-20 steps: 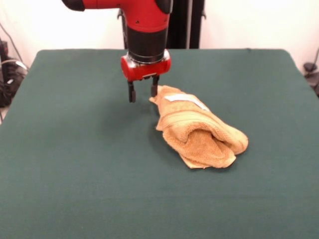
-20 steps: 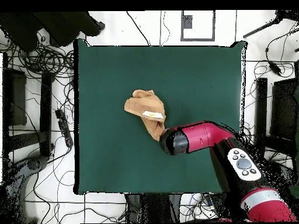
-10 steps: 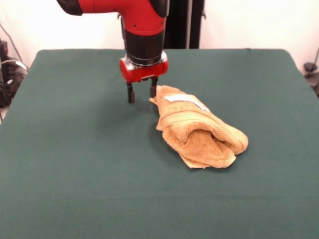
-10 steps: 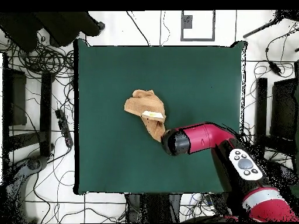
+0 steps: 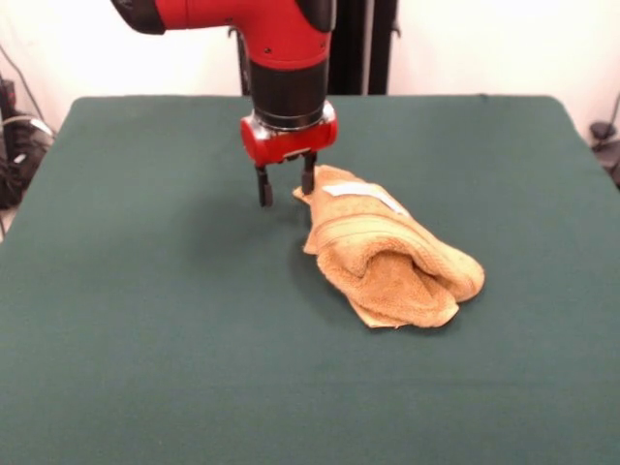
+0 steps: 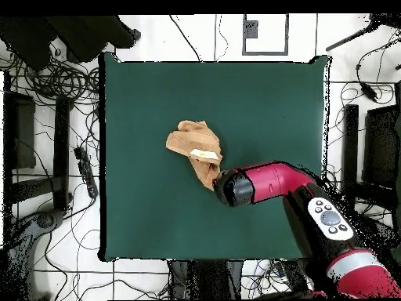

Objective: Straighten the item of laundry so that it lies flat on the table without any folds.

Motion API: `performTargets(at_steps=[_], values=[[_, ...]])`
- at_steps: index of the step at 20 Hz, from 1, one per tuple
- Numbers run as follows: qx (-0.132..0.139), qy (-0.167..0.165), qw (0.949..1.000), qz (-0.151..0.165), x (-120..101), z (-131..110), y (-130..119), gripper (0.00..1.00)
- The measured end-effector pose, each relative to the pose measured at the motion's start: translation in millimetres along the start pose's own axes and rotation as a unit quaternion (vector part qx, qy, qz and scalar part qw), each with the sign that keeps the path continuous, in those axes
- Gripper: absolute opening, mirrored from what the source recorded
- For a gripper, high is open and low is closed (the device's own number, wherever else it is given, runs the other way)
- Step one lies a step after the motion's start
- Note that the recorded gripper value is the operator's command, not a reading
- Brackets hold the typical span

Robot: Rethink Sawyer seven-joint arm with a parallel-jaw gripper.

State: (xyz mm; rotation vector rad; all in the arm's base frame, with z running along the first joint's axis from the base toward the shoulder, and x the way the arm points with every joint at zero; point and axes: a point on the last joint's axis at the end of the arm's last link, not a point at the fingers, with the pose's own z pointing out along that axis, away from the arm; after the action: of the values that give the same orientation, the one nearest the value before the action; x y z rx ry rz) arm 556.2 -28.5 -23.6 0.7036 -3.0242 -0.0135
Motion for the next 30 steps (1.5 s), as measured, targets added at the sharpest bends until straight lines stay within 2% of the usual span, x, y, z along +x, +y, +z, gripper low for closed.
performTargets(at_steps=[8,14,21,30], values=[[-0.012,-0.020,0.9996,0.013,-6,-5,-11,1.00],[-0.012,-0.021,0.9996,0.012,-6,-5,-11,1.00],[-0.015,-0.019,0.9996,0.010,-6,-2,-7,1.00],[-0.026,-0.010,0.9996,0.000,-7,8,10,1.00]])
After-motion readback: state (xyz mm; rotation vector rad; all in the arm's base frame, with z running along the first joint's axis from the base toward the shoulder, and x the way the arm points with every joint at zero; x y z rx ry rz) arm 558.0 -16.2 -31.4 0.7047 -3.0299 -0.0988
